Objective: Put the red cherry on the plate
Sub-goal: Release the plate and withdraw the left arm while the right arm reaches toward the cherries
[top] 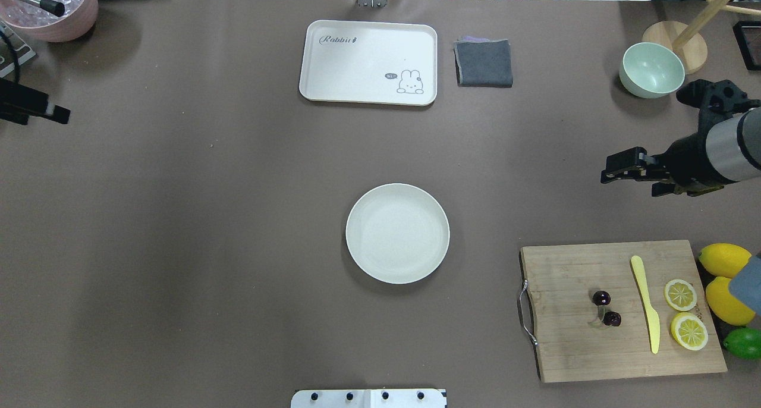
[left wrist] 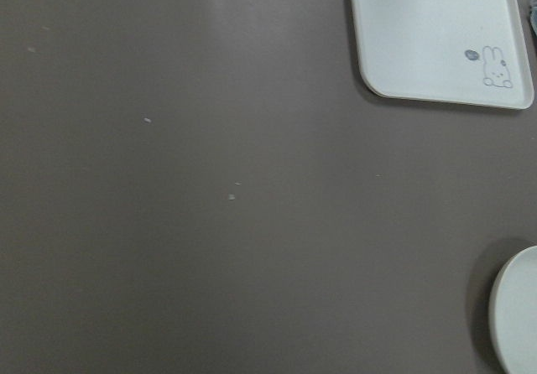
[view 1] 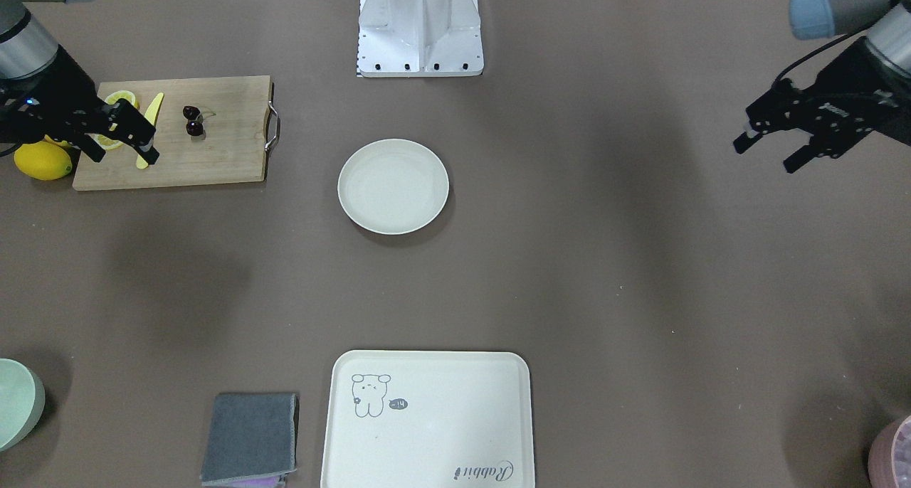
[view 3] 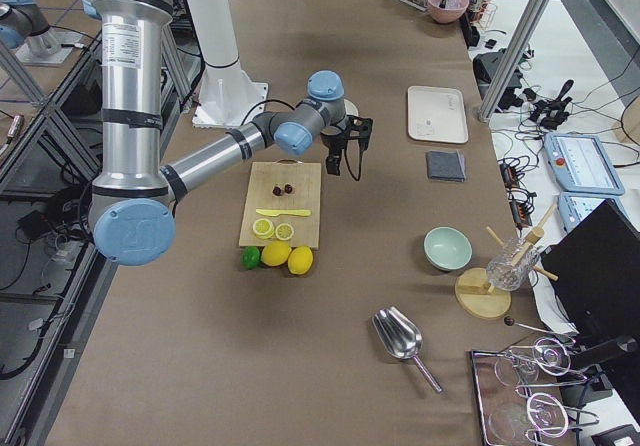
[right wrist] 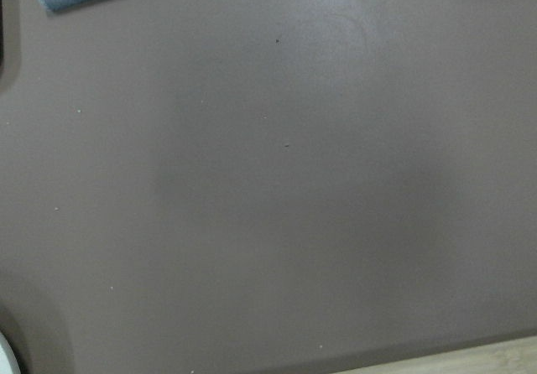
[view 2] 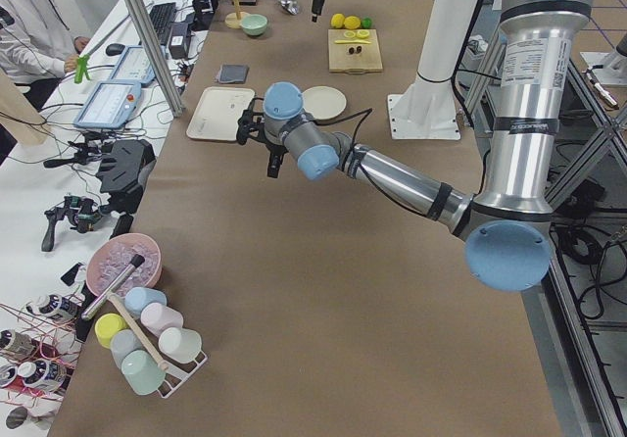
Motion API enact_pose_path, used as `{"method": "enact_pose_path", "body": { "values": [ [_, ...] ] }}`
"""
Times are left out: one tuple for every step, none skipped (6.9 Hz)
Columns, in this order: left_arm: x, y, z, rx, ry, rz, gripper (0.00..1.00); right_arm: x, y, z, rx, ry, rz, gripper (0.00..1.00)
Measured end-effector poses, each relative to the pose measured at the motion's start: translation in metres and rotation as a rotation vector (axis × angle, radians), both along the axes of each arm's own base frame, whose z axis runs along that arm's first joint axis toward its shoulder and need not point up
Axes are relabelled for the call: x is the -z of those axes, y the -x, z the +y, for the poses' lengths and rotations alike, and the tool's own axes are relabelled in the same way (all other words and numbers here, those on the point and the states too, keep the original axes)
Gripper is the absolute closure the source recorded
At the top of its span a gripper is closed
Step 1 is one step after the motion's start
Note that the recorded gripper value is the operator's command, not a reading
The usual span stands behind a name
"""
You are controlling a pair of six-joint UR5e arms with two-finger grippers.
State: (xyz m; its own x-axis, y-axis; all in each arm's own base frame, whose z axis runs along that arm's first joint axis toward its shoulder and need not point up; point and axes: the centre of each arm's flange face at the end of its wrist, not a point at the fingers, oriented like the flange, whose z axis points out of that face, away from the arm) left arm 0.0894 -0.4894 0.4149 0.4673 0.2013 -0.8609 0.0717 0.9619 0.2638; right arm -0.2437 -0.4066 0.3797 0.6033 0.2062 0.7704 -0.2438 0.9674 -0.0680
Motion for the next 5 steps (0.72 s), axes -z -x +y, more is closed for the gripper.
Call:
{"method": "enact_pose_path", "body": {
  "values": [
    [-0.027, 0.048, -0.008, -0.024, -0.046, -0.082, 0.02, 0.023, 0.031, 0.005, 0.017, 0.022, 0.065, 0.0],
    [-0.054, 0.097, -0.017, -0.066, -0.087, -0.177, 0.02, 0.035, 0.058, 0.016, 0.05, 0.028, 0.115, 0.0],
    [-0.079, 0.141, -0.03, -0.114, -0.105, -0.272, 0.02, 0.037, 0.077, 0.029, 0.087, 0.026, 0.139, 0.0],
    [-0.105, 0.176, -0.042, -0.156, -0.092, -0.331, 0.02, 0.034, 0.09, 0.041, 0.118, 0.017, 0.147, 0.0],
    [-0.127, 0.195, -0.044, -0.18, -0.083, -0.35, 0.02, 0.024, 0.093, 0.051, 0.134, 0.0, 0.138, 0.0]
  ]
}}
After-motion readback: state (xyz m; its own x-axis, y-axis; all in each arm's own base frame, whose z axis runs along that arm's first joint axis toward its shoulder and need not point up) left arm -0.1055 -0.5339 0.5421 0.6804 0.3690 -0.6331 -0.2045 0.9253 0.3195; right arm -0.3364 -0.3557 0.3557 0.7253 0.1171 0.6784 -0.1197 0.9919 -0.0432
